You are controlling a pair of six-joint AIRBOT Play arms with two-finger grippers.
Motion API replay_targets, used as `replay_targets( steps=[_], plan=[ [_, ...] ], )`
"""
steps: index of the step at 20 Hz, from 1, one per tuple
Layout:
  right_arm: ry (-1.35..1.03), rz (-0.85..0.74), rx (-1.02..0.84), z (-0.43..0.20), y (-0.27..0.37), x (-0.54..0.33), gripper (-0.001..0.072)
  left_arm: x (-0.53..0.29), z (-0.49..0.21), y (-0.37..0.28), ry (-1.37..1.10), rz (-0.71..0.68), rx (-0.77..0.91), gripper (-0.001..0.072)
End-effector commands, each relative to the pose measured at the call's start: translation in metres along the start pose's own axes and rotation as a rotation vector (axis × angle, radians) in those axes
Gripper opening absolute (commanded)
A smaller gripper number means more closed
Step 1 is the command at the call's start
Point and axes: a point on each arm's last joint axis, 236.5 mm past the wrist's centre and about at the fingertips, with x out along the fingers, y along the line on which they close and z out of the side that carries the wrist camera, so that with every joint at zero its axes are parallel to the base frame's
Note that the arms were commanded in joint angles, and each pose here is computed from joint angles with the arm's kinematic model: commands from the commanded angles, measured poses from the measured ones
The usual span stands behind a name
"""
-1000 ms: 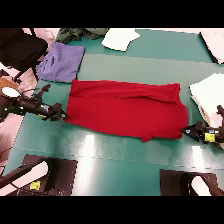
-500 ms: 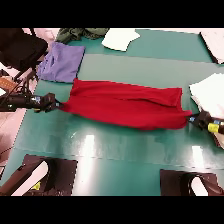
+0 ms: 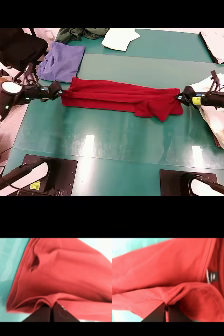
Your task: Fold the shirts.
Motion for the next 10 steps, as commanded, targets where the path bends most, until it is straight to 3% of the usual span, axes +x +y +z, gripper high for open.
replay_targets(
  steps=[1,3,4,5,6,7,8,9,10],
  plan=[
    [0.034,-0.024,0.031,0.015,-0.014,0.037,0.0017,0.033,0.013,-0.006,-0.056,0.013,0.033,0.003],
    [0.064,-0.035,0.051,0.016,-0.024,0.052,0.0035,0.047,0.024,-0.013,-0.095,0.017,0.051,0.0031],
    [0.067,-0.038,0.059,0.018,-0.028,0.054,0.0174,0.049,0.035,-0.014,-0.131,0.02,0.054,0.0031],
    [0.066,-0.039,0.067,0.02,-0.032,0.053,0.0359,0.047,0.047,-0.015,-0.173,0.023,0.056,0.0032],
    [0.055,-0.04,0.065,0.025,-0.036,0.046,0.046,0.043,0.06,-0.015,-0.216,0.027,0.06,0.0033],
    [0.034,-0.048,0.056,0.03,-0.042,0.036,0.0463,0.037,0.071,-0.014,-0.24,0.032,0.07,0.0043],
    [0.003,-0.078,0.047,0.035,-0.053,0.021,0.0463,0.032,0.079,-0.013,-0.252,0.035,0.072,0.0245],
    [-0.027,-0.11,0.043,0.038,-0.065,0.006,0.0464,0.027,0.086,-0.011,-0.254,0.033,0.065,0.0539],
    [-0.05,-0.138,0.039,0.04,-0.078,-0.01,0.0472,0.022,0.089,-0.01,-0.247,0.029,0.06,0.0672]
  ],
)
